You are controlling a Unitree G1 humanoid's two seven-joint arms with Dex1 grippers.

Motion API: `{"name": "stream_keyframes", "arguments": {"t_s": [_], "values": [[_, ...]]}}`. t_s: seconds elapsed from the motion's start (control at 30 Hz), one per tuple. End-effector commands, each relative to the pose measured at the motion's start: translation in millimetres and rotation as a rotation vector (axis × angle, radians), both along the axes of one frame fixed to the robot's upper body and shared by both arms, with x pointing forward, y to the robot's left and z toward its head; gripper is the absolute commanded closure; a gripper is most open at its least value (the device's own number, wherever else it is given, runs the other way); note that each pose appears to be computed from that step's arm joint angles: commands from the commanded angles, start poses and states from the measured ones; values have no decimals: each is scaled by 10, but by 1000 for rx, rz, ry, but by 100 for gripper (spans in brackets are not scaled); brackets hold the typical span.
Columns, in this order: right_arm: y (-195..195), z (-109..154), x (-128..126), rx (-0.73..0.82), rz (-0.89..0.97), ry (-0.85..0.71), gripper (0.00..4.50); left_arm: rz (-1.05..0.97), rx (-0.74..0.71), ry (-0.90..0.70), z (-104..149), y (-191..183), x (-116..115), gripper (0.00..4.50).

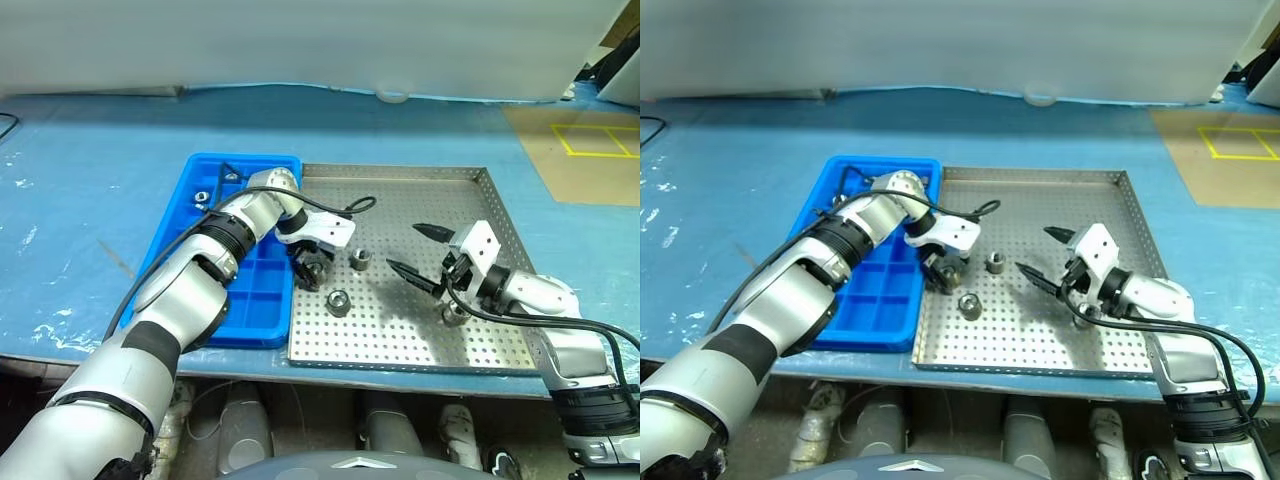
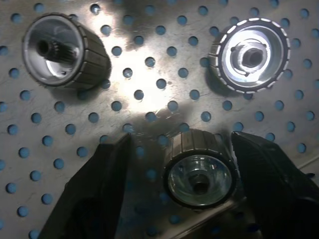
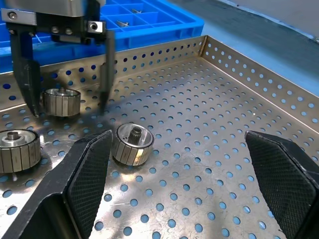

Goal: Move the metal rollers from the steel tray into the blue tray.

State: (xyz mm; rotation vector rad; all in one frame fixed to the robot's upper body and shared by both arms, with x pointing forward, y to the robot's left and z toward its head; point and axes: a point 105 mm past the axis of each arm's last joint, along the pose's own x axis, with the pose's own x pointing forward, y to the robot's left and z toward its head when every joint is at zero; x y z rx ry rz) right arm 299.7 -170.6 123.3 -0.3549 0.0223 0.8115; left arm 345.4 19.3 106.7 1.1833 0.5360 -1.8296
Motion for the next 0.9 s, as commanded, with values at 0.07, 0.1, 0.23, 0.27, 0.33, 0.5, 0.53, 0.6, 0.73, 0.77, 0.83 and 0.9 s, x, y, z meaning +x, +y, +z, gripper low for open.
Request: {"name": "stream_keyframes", "arguments": {"t_s": [0.07, 0.1, 0.23, 0.27, 0.33, 0.5, 0.53, 0.6, 0.73, 0.77, 0.83, 0.9], "values": [[44, 138, 0, 16, 16, -61, 0, -64, 98, -2, -60, 102, -35, 258], [57, 145, 2, 18, 24, -62, 0, -61, 93, 3, -64, 101, -39, 285], [93, 199, 15, 36, 52, -64, 0, -24, -2, 0, -5, 58, -15, 286], [101, 221, 19, 42, 64, -63, 0, -2, -52, -14, 32, 38, 13, 286], [130, 268, 22, 56, 95, -63, 0, 60, -154, -24, 96, 14, 61, 286], [271, 394, 67, 81, 197, -63, 0, 304, -537, -22, 373, -95, 182, 286], [302, 420, 95, 81, 214, -67, 0, 378, -632, -33, 452, -98, 225, 286], [378, 468, 151, 82, 252, -72, 0, 521, -825, -25, 609, -70, 271, 286], [525, 554, 258, 84, 327, -79, 0, 799, -1118, -72, 808, 163, 325, 286], [570, 574, 285, 86, 350, -78, 0, 877, -1178, -110, 840, 270, 337, 286], [663, 598, 332, 88, 396, -71, 0, 1005, -1283, -158, 897, 466, 305, 286], [755, 623, 400, 89, 432, -74, 0, 1111, -1341, -252, 922, 665, 243, 286]]}}
